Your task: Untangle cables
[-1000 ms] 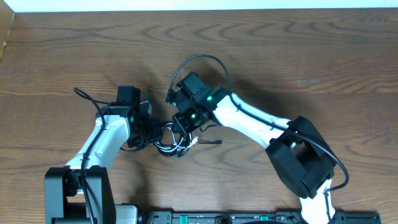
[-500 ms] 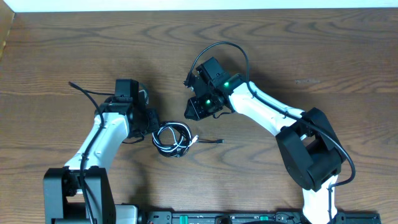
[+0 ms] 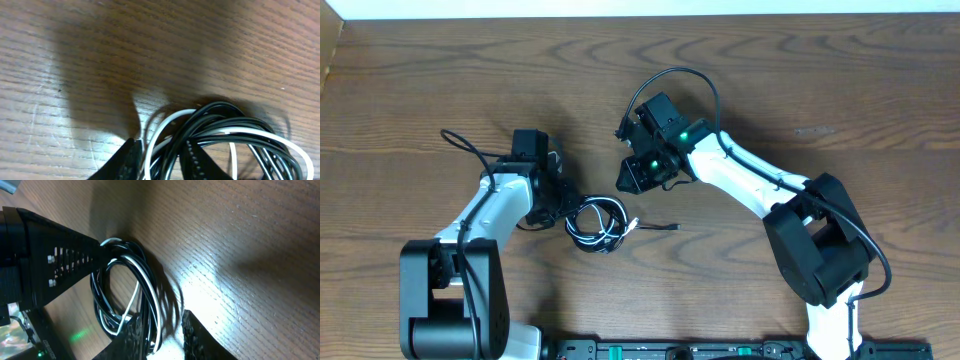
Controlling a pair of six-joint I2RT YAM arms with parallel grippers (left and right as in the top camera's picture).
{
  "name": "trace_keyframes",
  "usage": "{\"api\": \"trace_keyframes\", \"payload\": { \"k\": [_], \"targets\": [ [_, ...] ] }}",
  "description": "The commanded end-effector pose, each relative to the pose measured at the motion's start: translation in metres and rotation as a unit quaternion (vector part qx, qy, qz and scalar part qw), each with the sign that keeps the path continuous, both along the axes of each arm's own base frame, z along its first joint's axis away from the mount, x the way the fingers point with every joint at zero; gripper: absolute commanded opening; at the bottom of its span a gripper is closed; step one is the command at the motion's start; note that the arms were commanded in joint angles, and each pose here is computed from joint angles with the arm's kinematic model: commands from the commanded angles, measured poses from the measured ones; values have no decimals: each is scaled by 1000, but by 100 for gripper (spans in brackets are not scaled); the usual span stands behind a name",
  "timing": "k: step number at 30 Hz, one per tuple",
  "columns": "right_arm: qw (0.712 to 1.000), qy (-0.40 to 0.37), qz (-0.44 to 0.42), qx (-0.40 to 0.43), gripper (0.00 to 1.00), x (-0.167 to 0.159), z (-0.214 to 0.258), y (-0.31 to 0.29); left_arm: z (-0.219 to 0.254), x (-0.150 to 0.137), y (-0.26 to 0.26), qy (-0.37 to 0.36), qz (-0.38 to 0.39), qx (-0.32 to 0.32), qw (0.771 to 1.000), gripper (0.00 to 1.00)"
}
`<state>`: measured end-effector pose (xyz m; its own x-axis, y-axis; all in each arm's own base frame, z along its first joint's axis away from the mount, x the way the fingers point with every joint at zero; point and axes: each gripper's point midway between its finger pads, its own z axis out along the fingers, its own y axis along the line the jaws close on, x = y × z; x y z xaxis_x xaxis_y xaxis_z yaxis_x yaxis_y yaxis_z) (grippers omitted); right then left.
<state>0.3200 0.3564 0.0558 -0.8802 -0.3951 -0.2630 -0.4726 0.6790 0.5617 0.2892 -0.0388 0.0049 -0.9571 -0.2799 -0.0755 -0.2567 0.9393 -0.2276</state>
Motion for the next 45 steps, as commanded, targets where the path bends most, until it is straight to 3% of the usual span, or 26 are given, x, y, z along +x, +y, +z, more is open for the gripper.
{"api": "trace_keyframes", "payload": {
  "k": [1, 9, 12, 15, 18, 21, 27, 32, 34, 37, 41, 45],
  "targets": [
    [1000, 9, 0, -9, 24, -5, -6, -1, -4, -1, 5, 6, 6, 12, 1000, 21],
    [1000, 15, 9, -13, 26, -14, -7, 3, -4, 2, 5, -1, 7, 12, 1000, 12],
    [1000, 12, 17, -12, 17, -16, -7, 5, -4, 2, 5, -1, 6, 12, 1000, 8],
    [998, 23, 46, 25, 16, -24, 6, 10, -3, 5, 5, -5, 8, 12, 1000, 8],
    [993, 33, 71, 88, 22, -28, 35, 13, -3, 8, 5, -9, 27, 9, 1000, 8],
    [992, 41, 60, 100, 27, -24, 51, 2, -2, 14, 5, -11, 77, 0, 997, 8],
    [992, 78, 63, 74, 36, -42, 49, -11, 1, 26, 5, -30, 112, -9, 993, 8],
    [993, 77, 85, 16, 49, -61, 33, -17, 1, 27, 9, -33, 114, 4, 993, 8],
    [995, 59, 81, -24, 58, -61, 23, -20, 0, 27, 11, -33, 115, 9, 993, 8],
    [995, 34, 59, -77, 63, -58, 12, -22, 0, 26, 11, -31, 115, 9, 993, 8],
    [991, -37, 38, -120, 84, -45, 4, -13, 0, 24, 10, -27, 115, 6, 993, 8],
    [976, -118, -30, -179, 82, -17, 0, -16, -1, 18, 9, -15, 112, 6, 994, 8]
  ]
}}
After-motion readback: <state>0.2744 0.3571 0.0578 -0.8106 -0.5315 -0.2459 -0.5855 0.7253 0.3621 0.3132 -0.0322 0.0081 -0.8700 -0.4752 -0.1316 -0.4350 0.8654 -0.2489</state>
